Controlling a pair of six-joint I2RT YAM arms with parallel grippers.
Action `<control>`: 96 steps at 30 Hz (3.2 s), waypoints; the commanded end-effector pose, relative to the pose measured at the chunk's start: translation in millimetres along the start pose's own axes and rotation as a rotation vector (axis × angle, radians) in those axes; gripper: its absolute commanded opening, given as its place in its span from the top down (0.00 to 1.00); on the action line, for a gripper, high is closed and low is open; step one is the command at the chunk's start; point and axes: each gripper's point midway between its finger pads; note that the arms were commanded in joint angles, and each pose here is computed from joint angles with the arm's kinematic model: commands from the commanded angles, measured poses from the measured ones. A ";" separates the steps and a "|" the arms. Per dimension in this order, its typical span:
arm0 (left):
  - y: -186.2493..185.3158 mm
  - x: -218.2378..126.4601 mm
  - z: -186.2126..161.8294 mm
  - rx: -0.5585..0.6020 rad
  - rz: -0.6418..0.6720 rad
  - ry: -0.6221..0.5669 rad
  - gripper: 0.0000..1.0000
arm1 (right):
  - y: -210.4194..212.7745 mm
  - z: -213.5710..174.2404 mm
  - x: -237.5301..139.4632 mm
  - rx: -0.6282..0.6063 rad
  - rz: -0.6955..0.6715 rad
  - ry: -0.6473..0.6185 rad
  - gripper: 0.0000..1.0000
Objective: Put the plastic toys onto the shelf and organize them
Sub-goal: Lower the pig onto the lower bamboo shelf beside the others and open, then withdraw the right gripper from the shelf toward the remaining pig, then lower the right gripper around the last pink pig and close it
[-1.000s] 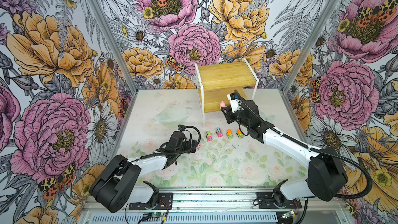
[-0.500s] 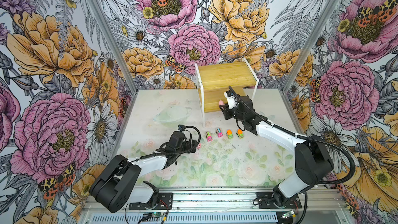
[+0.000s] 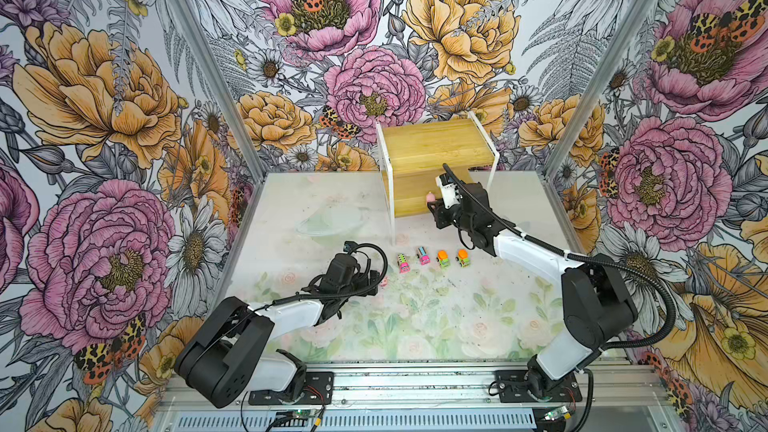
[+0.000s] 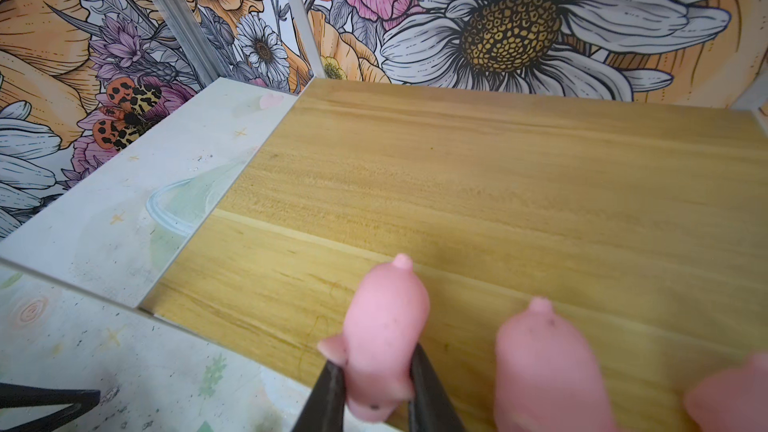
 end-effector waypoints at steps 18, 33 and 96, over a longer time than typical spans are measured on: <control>-0.7 2.3 5.0 0.007 0.013 -0.002 0.01 | 3.0 14.3 6.0 -0.025 0.026 -0.035 0.68; -1.0 2.9 4.9 0.008 0.013 0.000 0.01 | 8.4 12.6 -0.4 -0.014 0.052 -0.035 0.70; -14.4 -12.5 -8.3 -0.106 -0.080 0.130 0.01 | 136.9 -165.5 -53.0 0.009 0.253 0.230 0.52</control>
Point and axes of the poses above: each gripper's point midway between its finger pads, its own x axis out along the fingers, its own y axis along the line the jaws close on, z = x × y, and after that the axes turned 5 degrees about x, right-handed
